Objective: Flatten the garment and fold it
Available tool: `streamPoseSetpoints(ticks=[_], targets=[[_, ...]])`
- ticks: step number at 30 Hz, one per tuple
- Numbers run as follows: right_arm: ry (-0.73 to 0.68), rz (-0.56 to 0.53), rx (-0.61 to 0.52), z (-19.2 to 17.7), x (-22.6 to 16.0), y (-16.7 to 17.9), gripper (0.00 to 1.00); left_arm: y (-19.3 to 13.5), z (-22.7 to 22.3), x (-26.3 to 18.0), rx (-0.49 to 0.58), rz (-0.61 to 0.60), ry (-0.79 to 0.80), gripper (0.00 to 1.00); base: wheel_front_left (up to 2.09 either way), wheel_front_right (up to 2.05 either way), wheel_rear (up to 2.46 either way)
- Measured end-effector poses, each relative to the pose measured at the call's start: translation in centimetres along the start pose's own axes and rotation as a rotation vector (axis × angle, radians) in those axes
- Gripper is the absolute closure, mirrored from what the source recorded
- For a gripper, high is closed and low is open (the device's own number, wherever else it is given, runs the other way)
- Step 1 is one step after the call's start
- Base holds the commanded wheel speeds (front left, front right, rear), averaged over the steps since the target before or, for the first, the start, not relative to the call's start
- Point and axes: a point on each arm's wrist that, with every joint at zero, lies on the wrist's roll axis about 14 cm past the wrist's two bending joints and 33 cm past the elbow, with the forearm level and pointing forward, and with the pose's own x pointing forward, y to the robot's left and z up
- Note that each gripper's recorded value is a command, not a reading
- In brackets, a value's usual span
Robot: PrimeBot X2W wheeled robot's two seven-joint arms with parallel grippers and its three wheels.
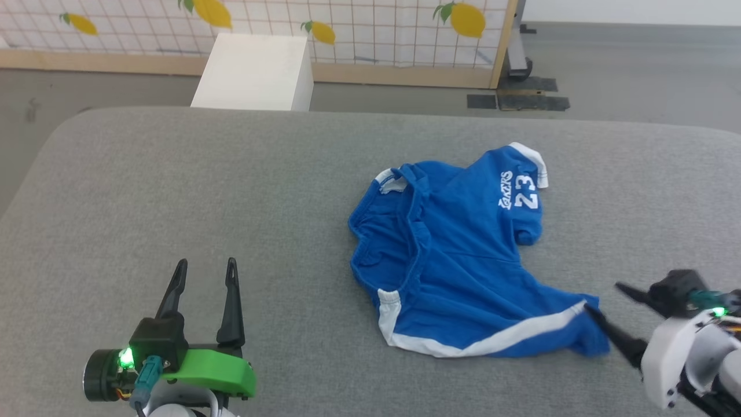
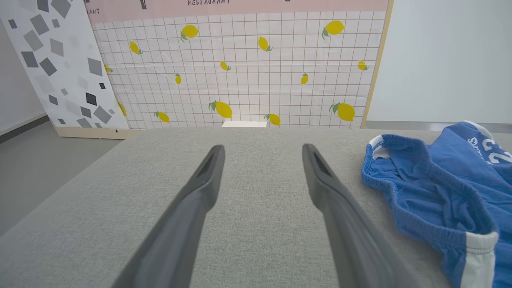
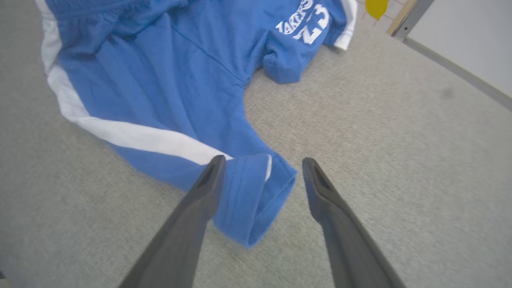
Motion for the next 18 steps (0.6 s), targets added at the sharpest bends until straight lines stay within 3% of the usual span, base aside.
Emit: streamPoseSetpoints(ticks=[8,13,18], targets=[[-0.318,-0.25,0.033,4.8,-4.0,-4.4,0.0,-1.9,2.6,1.8,0.067,-0.14,-0.083,0.0,0.0,0.0,0.0],[-0.426,-0.365,0.064,5.0,-5.6,-3.6,0.0,-5.0,3.8,4.2,0.112,-0.303,-0.117,0.0,0.0,0.0,0.0],[-0.445,-0.414,0.093,4.3,-5.8,-1.6,0.0,-9.8,2.4,5.6,0.167,-0.543,0.037,0.0,0.0,0.0,0.0]])
